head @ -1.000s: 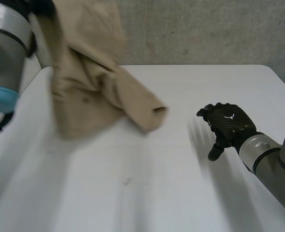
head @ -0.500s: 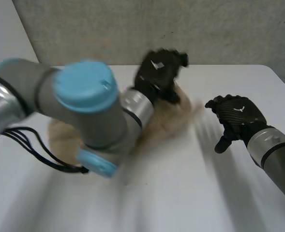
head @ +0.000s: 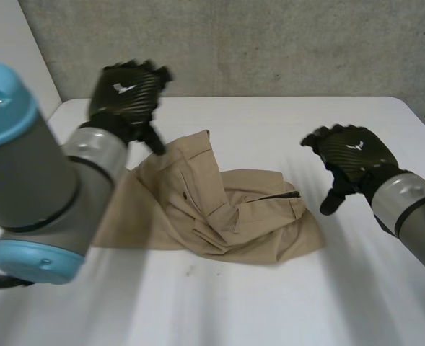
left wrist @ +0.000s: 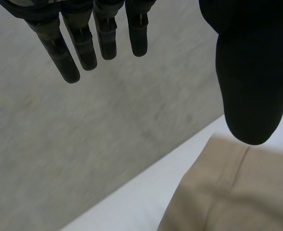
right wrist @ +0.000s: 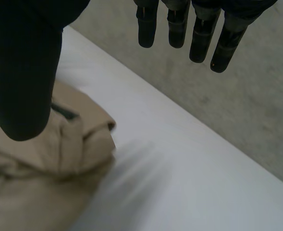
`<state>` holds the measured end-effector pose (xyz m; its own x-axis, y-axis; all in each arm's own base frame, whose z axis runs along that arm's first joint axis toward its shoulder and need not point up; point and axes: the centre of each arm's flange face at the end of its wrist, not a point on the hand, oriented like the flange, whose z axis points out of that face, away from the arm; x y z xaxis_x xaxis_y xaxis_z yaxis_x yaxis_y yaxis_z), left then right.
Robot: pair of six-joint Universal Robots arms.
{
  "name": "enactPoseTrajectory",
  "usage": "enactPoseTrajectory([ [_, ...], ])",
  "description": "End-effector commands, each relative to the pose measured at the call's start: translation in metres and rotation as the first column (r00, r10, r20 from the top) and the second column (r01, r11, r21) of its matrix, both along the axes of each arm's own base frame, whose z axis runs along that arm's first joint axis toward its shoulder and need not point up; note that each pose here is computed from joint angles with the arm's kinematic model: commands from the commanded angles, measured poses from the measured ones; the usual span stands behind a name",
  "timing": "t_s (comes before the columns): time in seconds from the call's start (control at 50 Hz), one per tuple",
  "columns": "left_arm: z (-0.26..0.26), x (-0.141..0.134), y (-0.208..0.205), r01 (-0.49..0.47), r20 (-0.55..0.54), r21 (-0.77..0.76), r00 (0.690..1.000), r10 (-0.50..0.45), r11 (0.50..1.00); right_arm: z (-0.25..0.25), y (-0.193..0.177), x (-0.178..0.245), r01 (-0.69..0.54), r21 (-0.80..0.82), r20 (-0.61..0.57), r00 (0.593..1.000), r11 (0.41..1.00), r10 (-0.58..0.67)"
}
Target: Fold the shorts.
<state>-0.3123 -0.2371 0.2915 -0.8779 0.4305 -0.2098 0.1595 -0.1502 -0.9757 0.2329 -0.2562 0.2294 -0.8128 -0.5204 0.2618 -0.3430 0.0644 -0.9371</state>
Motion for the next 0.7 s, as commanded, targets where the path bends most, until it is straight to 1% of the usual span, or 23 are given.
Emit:
enactPoseTrajectory([
  [0.02, -0.029, 0.069, -0.046, -0.221, 0.036, 0.105, 0.975, 0.219, 0.970, 0.047, 0.023, 0.048, -0.155, -0.021, 0.115, 0.981, 0.988, 0.156],
  [0.04, -0.033, 0.080, -0.053, -0.254, 0.037, 0.125, 0.967, 0.251, 0.959, 0.049, 0.024, 0.053, -0.167, -0.017, 0.127, 0.978, 0.986, 0.168],
  [0.1, -0.037, 0.095, -0.065, -0.302, 0.032, 0.144, 0.953, 0.300, 0.942, 0.058, 0.020, 0.077, -0.198, -0.012, 0.167, 0.966, 0.980, 0.197],
  [0.12, -0.038, 0.106, -0.074, -0.334, 0.028, 0.151, 0.942, 0.334, 0.930, 0.061, 0.020, 0.082, -0.205, -0.012, 0.174, 0.963, 0.979, 0.204],
  [0.2, -0.049, 0.129, -0.098, -0.395, 0.035, 0.172, 0.918, 0.395, 0.902, 0.071, 0.014, 0.111, -0.215, -0.027, 0.208, 0.954, 0.976, 0.216],
  [0.22, -0.051, 0.130, -0.103, -0.398, 0.035, 0.175, 0.917, 0.398, 0.900, 0.071, 0.013, 0.118, -0.218, -0.031, 0.214, 0.952, 0.976, 0.219],
  [0.24, -0.054, 0.132, -0.107, -0.398, 0.036, 0.180, 0.917, 0.398, 0.900, 0.069, 0.011, 0.132, -0.226, -0.039, 0.223, 0.948, 0.973, 0.229],
  [0.34, -0.083, 0.125, -0.131, -0.322, 0.061, 0.250, 0.946, 0.317, 0.913, 0.057, 0.003, 0.166, -0.243, -0.073, 0.232, 0.939, 0.967, 0.253],
  [0.42, -0.100, 0.122, -0.141, -0.294, 0.081, 0.311, 0.956, 0.283, 0.904, 0.030, -0.010, 0.185, -0.246, -0.070, 0.220, 0.941, 0.967, 0.255],
  [0.48, -0.108, 0.121, -0.146, -0.294, 0.095, 0.338, 0.956, 0.278, 0.894, 0.006, -0.018, 0.197, -0.247, -0.055, 0.207, 0.945, 0.967, 0.253],
  [0.56, -0.124, 0.120, -0.151, -0.294, 0.118, 0.387, 0.956, 0.269, 0.874, -0.021, -0.025, 0.205, -0.244, -0.035, 0.184, 0.952, 0.969, 0.246],
  [0.62, -0.140, 0.117, -0.148, -0.292, 0.149, 0.440, 0.956, 0.251, 0.849, -0.032, -0.029, 0.207, -0.234, -0.039, 0.157, 0.959, 0.971, 0.237],
  [0.7, -0.150, 0.113, -0.146, -0.284, 0.165, 0.475, 0.958, 0.233, 0.833, -0.049, -0.033, 0.208, -0.218, -0.052, 0.092, 0.971, 0.975, 0.222],
])
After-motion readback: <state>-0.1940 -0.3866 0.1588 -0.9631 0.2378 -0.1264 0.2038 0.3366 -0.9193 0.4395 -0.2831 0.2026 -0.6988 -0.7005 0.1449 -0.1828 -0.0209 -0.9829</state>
